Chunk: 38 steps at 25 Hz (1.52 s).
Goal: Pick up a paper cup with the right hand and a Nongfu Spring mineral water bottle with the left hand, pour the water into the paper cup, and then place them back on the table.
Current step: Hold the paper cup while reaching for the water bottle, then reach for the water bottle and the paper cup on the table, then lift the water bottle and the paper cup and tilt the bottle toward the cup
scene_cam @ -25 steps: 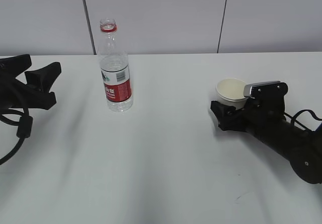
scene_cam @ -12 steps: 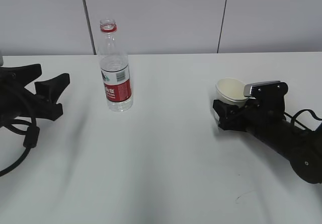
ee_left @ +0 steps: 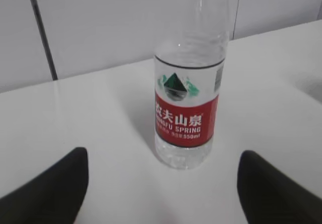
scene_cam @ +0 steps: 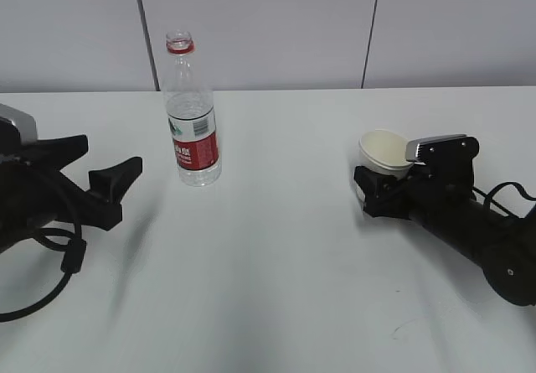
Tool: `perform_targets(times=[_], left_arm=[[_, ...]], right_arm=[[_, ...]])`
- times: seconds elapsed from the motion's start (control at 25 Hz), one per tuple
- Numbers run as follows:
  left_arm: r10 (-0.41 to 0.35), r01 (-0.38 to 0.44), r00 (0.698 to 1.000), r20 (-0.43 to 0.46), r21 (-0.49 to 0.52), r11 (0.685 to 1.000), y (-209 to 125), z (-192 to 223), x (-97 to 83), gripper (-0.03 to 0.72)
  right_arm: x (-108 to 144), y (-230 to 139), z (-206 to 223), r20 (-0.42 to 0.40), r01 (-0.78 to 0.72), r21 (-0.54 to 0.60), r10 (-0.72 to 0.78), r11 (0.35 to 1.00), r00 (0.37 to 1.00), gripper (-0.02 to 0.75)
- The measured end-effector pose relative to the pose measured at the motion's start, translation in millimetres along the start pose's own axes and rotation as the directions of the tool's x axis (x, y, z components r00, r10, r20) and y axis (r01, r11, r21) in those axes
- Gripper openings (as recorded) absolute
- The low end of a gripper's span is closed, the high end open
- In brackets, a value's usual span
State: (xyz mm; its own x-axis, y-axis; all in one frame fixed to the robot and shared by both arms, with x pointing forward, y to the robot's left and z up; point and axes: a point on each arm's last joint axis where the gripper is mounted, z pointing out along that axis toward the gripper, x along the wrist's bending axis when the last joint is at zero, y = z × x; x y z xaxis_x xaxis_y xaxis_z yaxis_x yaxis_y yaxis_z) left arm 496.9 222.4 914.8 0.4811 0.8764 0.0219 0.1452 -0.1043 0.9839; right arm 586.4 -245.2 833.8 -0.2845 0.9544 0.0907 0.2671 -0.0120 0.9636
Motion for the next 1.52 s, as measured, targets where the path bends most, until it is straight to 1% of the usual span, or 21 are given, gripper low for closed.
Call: perform_targets(times=[0.2,0.4,0.52,0.68,0.92,1.04,1.24,1.52], left_arm=[[-0.013,0.013,1.0,0.001,0.029,1.0,-11,16,2.9,0.562],[0.001,-0.001,0.999,0.043,0.007,1.0,-12,41,-3.7,0.563],[0.003,-0.003,0.999,0.052,-0.012,1.0,-11,56,-5.1,0.563],[-0.022,0.023,0.999,0.044,-0.026,0.999,-14,74,-0.9,0.564],[-0.084,0.086,0.995,0.056,-0.03,0.996,-22,97,2.6,0.564],[-0.093,0.095,0.994,0.065,-0.035,0.995,-24,105,1.4,0.564],[-0.086,0.091,0.993,0.087,-0.054,0.994,-26,121,-2.8,0.564],[-0.083,0.091,0.992,0.09,-0.082,0.992,-27,139,0.2,0.564]], right_arm=[[0,0,0,0.0,0.0,-0.001,0.0,1.0,1.0,0.508],[0,0,0,0.0,0.0,-0.001,0.0,1.0,1.0,0.508],[0,0,0,-0.002,0.001,0.0,-0.001,1.0,1.0,0.508],[0,0,0,-0.002,0.001,-0.002,-0.001,1.0,1.0,0.508],[0,0,0,-0.002,0.001,-0.002,-0.001,1.0,1.0,0.508],[0,0,0,-0.002,0.001,-0.002,-0.001,1.0,1.0,0.508],[0,0,0,-0.002,0.001,-0.002,-0.001,1.0,1.0,0.508],[3,0,0,-0.035,0.016,0.002,-0.016,1.0,0.999,0.508]])
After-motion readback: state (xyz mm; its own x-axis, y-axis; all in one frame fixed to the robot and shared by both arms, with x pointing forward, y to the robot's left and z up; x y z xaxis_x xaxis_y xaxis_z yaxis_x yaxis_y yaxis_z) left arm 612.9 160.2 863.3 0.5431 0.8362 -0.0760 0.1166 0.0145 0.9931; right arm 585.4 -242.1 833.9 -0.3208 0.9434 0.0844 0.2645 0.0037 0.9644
